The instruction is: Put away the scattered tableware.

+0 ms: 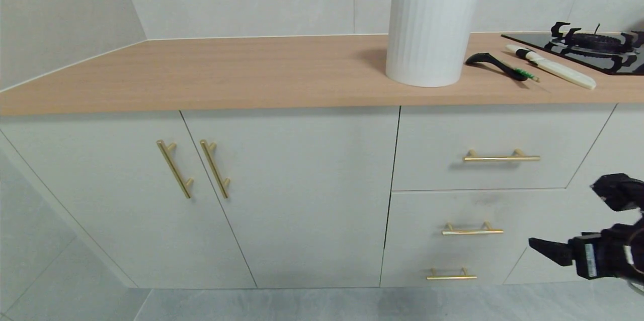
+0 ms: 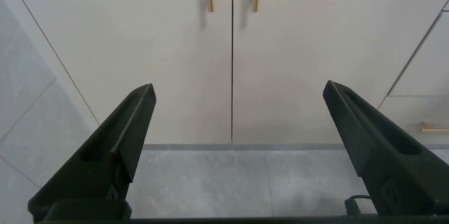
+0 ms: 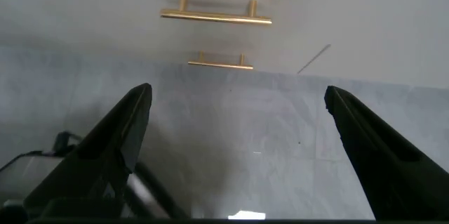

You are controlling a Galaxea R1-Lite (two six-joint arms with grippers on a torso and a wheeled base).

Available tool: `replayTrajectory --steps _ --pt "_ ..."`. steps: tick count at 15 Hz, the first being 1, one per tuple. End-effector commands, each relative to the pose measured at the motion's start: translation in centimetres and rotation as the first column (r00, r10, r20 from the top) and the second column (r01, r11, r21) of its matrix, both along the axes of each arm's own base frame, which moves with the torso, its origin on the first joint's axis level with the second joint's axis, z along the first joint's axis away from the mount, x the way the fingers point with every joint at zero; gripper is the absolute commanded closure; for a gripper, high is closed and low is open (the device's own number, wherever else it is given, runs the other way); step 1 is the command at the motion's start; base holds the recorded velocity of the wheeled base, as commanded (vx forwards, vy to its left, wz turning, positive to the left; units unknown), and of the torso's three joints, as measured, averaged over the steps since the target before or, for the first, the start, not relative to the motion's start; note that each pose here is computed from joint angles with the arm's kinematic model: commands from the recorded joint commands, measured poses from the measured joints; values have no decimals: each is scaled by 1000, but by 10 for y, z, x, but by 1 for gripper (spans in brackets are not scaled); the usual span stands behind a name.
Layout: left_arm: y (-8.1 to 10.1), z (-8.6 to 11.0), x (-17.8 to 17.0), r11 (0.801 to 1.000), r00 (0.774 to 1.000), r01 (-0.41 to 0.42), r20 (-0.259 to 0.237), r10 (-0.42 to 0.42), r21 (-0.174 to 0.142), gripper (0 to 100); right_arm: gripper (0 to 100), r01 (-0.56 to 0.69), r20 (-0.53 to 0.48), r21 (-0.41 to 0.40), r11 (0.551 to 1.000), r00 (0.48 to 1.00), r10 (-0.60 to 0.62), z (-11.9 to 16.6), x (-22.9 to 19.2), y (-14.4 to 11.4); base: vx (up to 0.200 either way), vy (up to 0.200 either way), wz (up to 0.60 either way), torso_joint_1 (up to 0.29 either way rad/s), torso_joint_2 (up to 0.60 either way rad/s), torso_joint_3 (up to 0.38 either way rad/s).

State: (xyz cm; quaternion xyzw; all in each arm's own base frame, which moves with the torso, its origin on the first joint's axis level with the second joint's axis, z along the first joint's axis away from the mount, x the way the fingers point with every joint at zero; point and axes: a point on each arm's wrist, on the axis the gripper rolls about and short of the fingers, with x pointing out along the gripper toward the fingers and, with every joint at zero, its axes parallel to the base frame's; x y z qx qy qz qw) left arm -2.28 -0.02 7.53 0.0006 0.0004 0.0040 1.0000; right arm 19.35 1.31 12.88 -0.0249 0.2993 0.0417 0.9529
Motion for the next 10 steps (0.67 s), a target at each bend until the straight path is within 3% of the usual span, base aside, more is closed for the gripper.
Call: replayTrajectory --steps 1,3,10 --pt "0 0 0 1000 1000 0 -1 0 0 0 0 -13 -159 -15 1000 987 10 -72 63 6 0 0 0 0 0 0" --pt "0 0 0 1000 1000 -1 -1 1 0 0 0 -2 -165 -22 1000 986 -1 -90 73 7 0 0 0 0 0 0" --pt "0 0 0 1000 1000 -1 -1 1 0 0 0 117 49 -74 990 992 -114 -134 99 5 0 0 0 0 0 0"
